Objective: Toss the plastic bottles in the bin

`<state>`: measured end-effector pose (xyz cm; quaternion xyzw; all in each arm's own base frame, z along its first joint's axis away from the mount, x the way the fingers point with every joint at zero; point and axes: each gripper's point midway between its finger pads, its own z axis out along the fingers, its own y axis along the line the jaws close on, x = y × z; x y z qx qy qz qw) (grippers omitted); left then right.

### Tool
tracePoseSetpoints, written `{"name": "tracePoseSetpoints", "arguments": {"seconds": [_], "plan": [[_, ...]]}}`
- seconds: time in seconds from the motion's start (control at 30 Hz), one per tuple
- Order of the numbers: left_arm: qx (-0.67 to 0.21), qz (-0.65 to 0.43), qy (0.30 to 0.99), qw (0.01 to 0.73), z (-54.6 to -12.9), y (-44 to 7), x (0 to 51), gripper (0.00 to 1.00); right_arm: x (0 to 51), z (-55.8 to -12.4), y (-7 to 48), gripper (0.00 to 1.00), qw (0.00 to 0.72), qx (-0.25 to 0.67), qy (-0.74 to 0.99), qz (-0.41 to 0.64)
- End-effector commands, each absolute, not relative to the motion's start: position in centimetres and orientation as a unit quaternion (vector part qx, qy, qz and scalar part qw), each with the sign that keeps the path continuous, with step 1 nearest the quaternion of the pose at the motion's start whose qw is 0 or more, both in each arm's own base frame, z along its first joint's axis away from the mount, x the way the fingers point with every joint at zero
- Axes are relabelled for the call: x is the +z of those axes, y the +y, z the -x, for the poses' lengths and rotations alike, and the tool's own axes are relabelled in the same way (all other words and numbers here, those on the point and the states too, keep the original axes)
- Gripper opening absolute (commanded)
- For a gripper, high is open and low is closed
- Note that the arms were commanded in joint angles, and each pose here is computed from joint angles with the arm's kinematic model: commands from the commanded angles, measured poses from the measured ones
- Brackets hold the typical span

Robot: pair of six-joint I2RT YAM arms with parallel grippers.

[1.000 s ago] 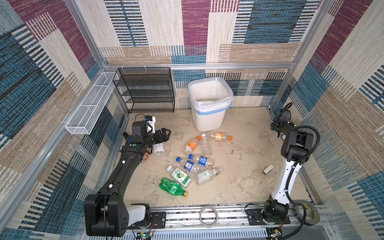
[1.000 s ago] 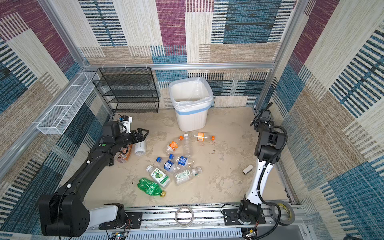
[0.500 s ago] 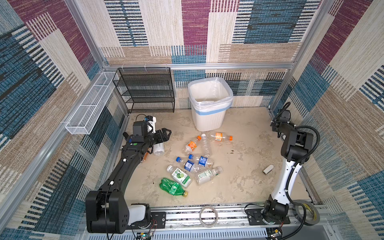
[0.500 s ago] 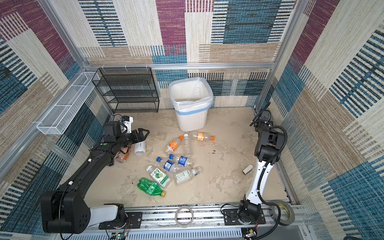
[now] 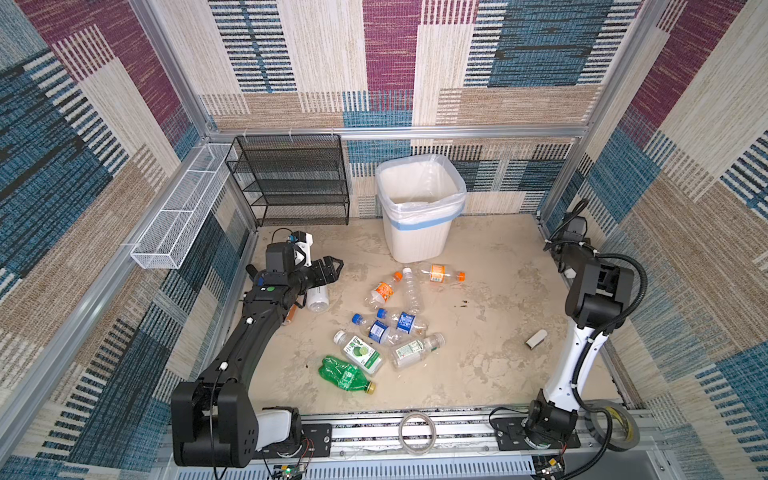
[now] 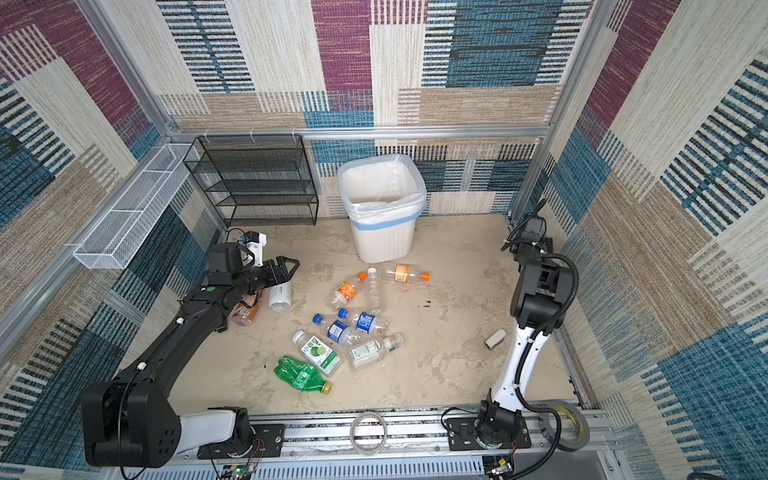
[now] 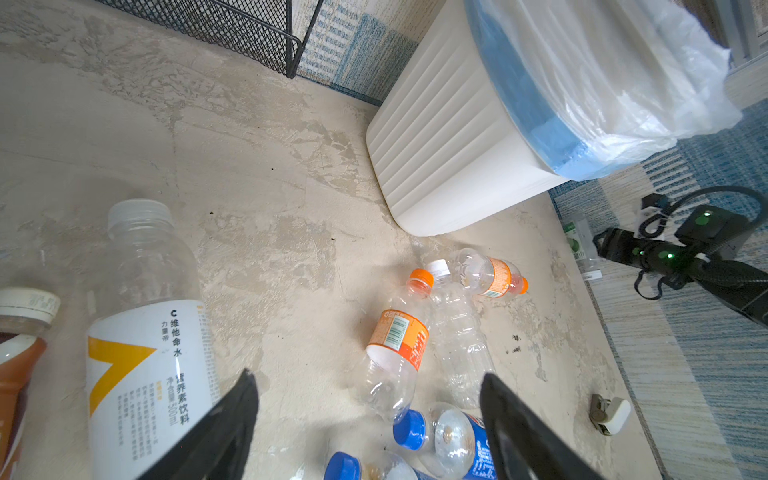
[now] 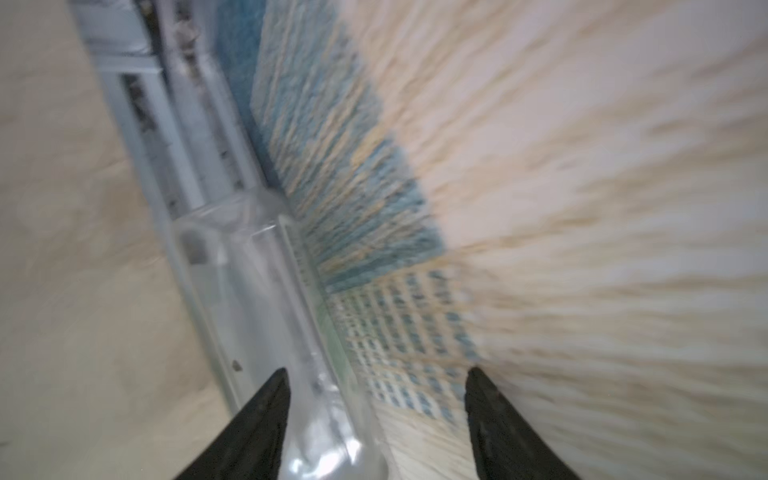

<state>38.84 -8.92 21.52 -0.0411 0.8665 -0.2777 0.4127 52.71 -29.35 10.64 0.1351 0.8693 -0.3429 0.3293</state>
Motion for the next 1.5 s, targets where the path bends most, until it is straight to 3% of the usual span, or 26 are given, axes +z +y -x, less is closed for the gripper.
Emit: {"name": "tracePoseSetpoints", "arguments": {"seconds": [0.0, 0.47, 0.73, 1.1, 1.47], "plan": [[-0.291, 0.041, 0.859, 0.420, -39.2, -9.2, 21.8, 0.84, 15.3, -51.8, -32.0, 0.68, 0.354, -0.417, 0.818, -0.177], [-0.299, 0.043, 0.857, 0.419, -39.1, -9.4, 21.8, 0.84, 9.8, -51.8, -27.7, 0.71, 0.322, -0.253, 0.899, -0.154], [-0.292, 0.047, 0.863, 0.410, -39.1, -9.2, 21.2, 0.83, 5.8, -52.9, -28.2, 0.72, 0.298, -0.216, 0.916, -0.160], [-0.296, 0.057, 0.865, 0.401, -39.8, -9.3, 20.9, 0.82, 5.2, -54.3, -29.5, 0.76, 0.314, -0.152, 0.919, -0.184], [-0.290, 0.058, 0.869, 0.398, -39.7, -9.1, 21.0, 0.81, 2.7, -54.9, -29.2, 0.71, 0.299, -0.124, 0.930, -0.173]]}}
